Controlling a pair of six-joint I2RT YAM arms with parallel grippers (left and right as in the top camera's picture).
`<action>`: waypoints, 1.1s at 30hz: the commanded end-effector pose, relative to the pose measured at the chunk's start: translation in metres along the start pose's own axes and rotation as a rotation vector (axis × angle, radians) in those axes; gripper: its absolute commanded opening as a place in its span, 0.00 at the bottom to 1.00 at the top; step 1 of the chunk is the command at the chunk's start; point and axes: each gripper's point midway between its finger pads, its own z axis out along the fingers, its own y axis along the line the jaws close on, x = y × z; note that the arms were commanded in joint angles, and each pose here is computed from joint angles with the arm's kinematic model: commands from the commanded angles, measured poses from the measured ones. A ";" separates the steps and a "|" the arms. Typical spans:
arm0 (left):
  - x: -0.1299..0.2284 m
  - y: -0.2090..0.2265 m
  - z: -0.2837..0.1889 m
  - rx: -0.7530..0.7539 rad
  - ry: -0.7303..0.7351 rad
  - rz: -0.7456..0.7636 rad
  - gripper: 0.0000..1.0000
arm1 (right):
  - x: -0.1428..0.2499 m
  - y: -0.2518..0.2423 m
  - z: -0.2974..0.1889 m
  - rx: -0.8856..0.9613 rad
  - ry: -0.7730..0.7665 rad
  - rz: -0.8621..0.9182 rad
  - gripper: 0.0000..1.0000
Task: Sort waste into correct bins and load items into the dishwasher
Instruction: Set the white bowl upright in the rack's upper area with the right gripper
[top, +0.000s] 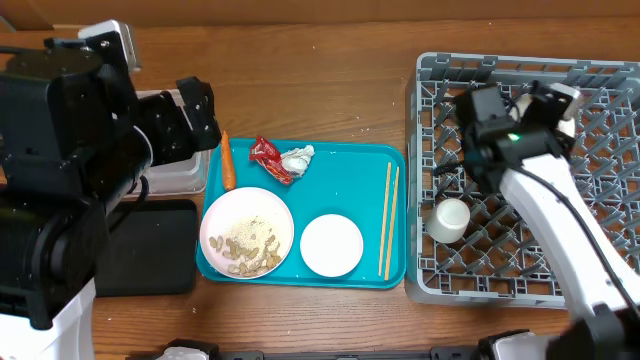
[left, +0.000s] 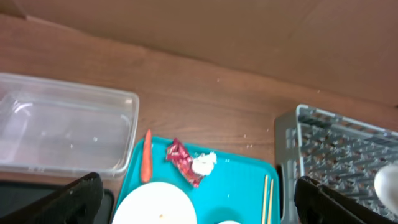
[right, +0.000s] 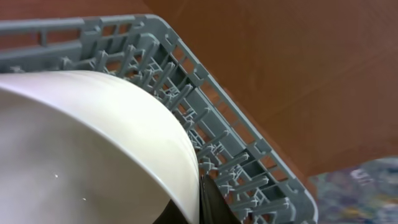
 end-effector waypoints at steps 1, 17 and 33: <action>0.003 0.003 0.002 -0.014 0.018 -0.016 1.00 | -0.011 0.005 0.005 0.080 -0.058 -0.009 0.04; 0.005 0.004 0.008 -0.021 0.038 -0.016 1.00 | 0.004 0.036 0.052 0.109 0.025 -0.021 0.04; 0.005 0.004 0.008 -0.021 0.038 -0.015 1.00 | 0.021 0.070 0.043 0.054 0.038 -0.182 0.06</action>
